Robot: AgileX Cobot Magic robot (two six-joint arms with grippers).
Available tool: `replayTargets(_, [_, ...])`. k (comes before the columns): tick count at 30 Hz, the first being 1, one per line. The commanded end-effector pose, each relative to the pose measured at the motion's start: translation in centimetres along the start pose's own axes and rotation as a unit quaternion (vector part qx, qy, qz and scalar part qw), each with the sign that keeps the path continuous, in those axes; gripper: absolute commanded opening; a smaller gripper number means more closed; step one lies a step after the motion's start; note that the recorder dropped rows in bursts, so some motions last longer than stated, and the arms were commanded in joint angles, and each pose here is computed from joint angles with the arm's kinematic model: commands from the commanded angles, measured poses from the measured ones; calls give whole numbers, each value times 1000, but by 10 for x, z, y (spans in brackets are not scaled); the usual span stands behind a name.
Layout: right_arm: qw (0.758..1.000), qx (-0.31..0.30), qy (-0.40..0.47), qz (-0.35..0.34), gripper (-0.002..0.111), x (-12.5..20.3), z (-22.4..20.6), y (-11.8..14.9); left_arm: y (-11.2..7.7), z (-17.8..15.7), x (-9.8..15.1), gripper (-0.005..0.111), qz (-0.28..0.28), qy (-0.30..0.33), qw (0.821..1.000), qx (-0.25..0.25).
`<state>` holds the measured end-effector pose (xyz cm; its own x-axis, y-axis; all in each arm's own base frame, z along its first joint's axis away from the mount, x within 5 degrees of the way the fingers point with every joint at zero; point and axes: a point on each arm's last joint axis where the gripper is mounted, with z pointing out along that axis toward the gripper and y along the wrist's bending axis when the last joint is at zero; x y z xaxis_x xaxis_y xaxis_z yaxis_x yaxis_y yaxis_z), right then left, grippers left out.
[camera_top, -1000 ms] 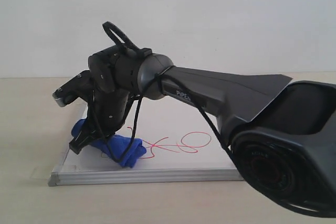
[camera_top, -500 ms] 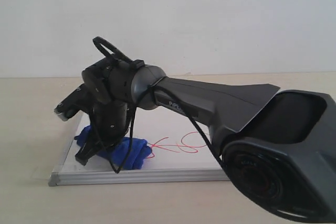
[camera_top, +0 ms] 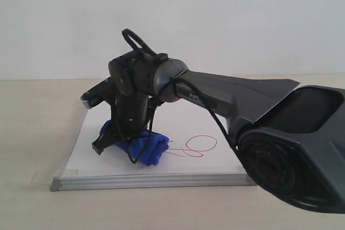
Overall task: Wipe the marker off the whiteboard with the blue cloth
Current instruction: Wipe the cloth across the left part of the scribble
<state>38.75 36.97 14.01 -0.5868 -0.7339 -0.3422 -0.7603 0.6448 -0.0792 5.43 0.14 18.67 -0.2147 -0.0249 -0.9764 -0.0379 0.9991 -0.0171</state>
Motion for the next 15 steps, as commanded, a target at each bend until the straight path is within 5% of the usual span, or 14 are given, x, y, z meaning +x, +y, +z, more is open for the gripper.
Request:
replayTargets(1, [996,-54,-13,-68,0,-2,12,51,0,0,1,4,-5,1,1000,-1])
replayTargets(5, [989,-51,-39,-134,0,-6,10,70,0,0,1,4,-5,1,1000,-1])
replayTargets(9, [985,0,-60,-160,0,-11,11,57,0,0,1,4,-5,1,1000,-1])
replayTargets(15, [997,70,-30,-5,0,0,19,-20,0,0,1,4,-5,1,1000,-1])
